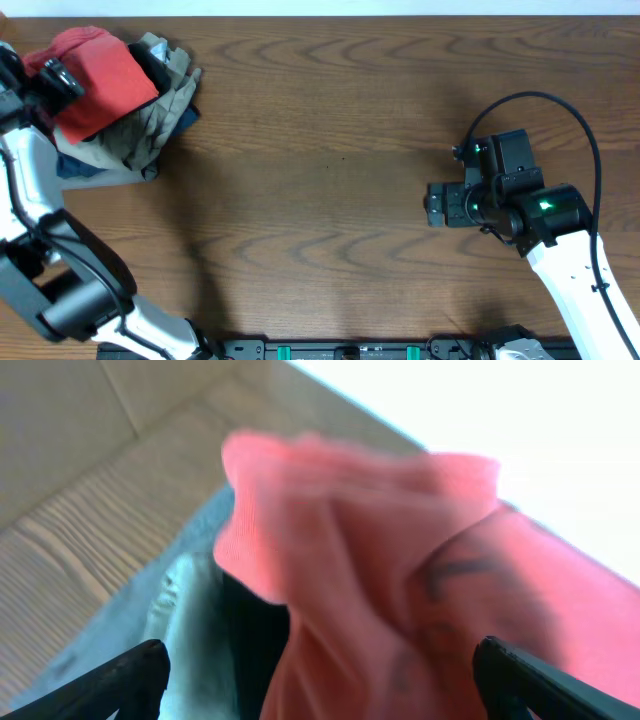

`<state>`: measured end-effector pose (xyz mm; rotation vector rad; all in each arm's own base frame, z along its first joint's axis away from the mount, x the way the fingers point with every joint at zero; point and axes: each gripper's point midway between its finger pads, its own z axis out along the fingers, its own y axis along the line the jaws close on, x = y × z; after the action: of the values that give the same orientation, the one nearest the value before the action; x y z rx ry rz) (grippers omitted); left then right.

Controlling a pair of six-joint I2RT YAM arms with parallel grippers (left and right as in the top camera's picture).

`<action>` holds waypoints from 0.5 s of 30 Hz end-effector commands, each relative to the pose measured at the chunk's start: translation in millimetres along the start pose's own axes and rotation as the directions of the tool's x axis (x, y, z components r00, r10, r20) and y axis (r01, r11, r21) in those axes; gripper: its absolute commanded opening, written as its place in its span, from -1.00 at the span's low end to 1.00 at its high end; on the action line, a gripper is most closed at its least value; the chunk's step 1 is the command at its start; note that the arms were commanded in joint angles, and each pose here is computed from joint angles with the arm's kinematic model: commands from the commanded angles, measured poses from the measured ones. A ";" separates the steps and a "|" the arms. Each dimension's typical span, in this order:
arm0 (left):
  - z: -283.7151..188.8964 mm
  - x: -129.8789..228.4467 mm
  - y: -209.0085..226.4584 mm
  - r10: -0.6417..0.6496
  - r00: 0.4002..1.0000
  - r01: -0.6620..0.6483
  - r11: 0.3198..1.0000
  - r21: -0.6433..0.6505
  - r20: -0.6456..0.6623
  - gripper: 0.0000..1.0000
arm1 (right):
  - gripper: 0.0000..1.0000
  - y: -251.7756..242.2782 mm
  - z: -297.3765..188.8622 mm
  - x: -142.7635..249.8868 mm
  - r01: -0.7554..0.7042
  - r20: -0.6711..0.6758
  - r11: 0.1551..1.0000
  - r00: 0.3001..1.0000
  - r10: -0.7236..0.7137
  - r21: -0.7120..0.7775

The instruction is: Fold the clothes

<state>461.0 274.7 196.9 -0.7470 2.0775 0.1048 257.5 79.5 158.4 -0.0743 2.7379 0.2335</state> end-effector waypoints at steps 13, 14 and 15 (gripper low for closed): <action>-101.3 37.9 -178.9 0.209 0.975 -0.173 0.930 0.325 -0.079 0.96 | 0.99 17.3 -18.4 -72.8 0.035 0.297 0.997 0.955 -0.012 -0.071; -104.4 52.2 -190.6 0.236 0.965 -0.185 0.920 0.346 -0.111 0.96 | 0.99 16.6 -19.7 -77.1 0.033 0.314 0.997 0.949 -0.009 -0.070; -107.5 67.8 -201.9 0.266 0.953 -0.197 0.909 0.366 -0.147 0.96 | 0.99 15.9 -20.9 -80.5 0.031 0.328 0.997 0.945 -0.007 -0.069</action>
<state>463.2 82.6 262.1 -0.3733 2.2108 -0.1416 314.9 99.4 197.8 -0.0927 2.4447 0.3343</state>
